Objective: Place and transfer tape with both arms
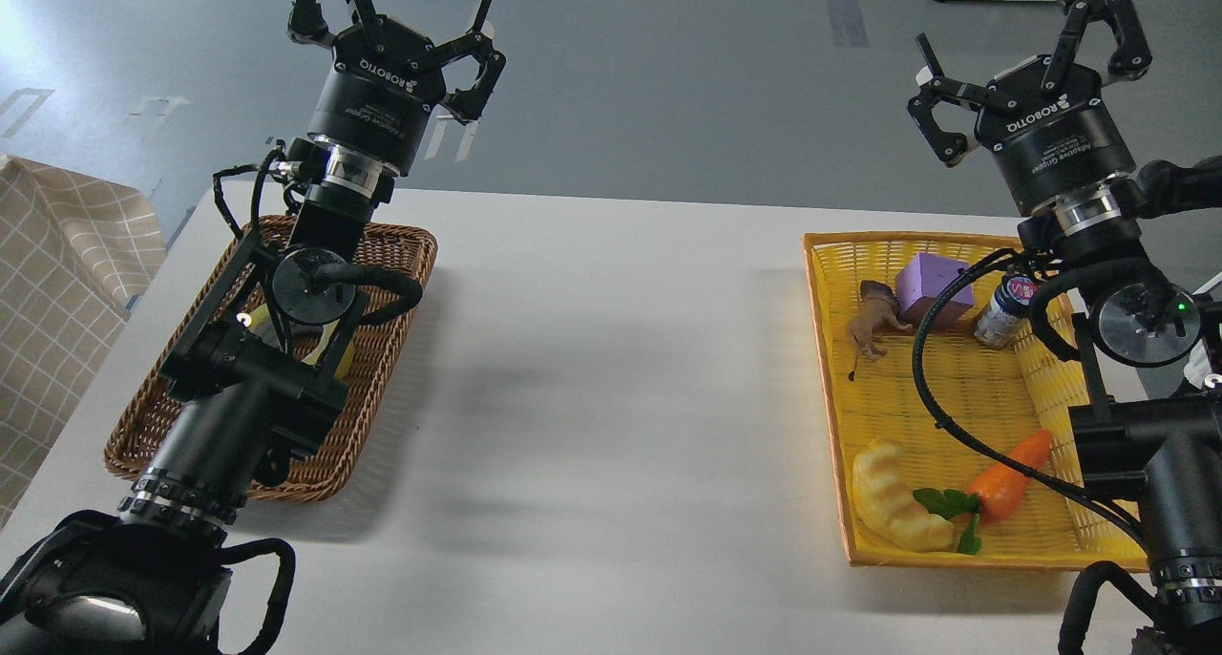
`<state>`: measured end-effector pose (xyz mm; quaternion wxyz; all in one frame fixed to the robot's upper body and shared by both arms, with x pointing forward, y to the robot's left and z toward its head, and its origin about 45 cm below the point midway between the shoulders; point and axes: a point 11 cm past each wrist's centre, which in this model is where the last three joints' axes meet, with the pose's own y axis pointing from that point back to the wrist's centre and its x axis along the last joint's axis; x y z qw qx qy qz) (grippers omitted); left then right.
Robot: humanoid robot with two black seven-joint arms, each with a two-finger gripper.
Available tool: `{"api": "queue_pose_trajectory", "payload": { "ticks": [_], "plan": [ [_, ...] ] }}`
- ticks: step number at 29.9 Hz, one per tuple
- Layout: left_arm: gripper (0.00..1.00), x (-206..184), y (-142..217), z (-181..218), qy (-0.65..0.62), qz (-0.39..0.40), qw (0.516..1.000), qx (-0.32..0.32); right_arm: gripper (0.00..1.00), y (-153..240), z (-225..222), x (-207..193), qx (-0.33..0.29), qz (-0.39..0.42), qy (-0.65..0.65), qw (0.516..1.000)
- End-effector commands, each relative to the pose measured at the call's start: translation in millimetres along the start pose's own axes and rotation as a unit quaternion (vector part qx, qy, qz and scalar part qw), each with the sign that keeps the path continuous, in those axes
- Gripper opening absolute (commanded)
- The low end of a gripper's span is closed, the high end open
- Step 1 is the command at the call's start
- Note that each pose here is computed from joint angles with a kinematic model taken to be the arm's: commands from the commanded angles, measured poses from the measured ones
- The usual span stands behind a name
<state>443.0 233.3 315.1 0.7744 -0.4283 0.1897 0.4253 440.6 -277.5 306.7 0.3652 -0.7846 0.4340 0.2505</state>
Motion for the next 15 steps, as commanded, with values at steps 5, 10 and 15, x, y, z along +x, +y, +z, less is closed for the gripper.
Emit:
{"api": "queue_pose_trajectory", "payload": {
  "ticks": [5,10,15],
  "plan": [
    [0.98,6,3,-2,0.000,0.010,1.000,0.000,0.99,-2,8,-3,0.002,-0.003,-0.014,1.000],
    [0.98,9,6,-2,-0.001,0.013,1.000,-0.001,0.99,-2,11,-3,0.002,-0.003,-0.017,1.000],
    [0.98,11,8,-3,0.000,0.017,1.000,0.000,0.99,-2,13,-3,0.001,-0.003,-0.020,1.000]
  ]
}}
